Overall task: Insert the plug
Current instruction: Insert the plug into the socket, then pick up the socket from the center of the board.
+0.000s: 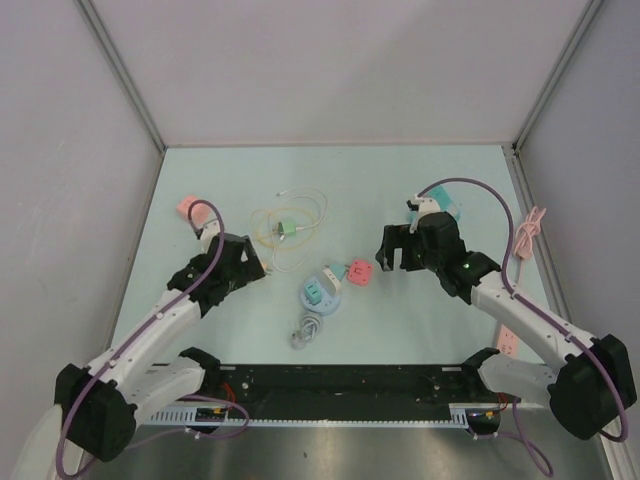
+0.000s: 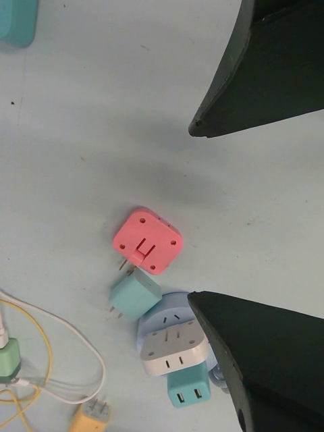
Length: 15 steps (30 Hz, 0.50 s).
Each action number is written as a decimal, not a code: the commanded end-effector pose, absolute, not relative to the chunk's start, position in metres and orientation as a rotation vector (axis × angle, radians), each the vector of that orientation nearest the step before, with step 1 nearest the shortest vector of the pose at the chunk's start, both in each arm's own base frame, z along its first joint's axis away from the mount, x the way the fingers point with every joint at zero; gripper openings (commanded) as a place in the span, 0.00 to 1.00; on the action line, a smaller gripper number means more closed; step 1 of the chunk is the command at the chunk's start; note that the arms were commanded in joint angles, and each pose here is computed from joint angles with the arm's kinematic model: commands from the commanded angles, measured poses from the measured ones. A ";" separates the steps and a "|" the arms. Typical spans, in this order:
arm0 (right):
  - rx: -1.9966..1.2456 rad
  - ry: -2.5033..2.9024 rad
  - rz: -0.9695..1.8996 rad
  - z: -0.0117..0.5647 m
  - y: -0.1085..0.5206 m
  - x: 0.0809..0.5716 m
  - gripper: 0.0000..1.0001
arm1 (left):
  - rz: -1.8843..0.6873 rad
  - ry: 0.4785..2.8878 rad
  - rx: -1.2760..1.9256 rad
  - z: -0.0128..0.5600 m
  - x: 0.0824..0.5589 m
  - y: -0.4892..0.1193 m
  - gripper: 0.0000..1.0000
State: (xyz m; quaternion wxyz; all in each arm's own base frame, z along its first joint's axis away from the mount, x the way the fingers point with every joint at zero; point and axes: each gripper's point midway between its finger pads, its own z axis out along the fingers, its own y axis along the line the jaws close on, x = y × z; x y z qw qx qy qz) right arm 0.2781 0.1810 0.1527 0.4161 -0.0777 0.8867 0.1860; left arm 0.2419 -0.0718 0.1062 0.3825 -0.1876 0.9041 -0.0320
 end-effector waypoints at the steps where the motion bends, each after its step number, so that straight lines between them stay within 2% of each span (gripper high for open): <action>1: -0.211 2.172 0.574 0.153 0.195 0.284 1.00 | -0.131 2.301 -0.515 0.111 0.263 -0.069 1.00; 15: -0.292 2.157 0.608 0.128 0.205 0.288 1.00 | -0.010 2.326 -0.762 0.087 0.295 -0.040 0.98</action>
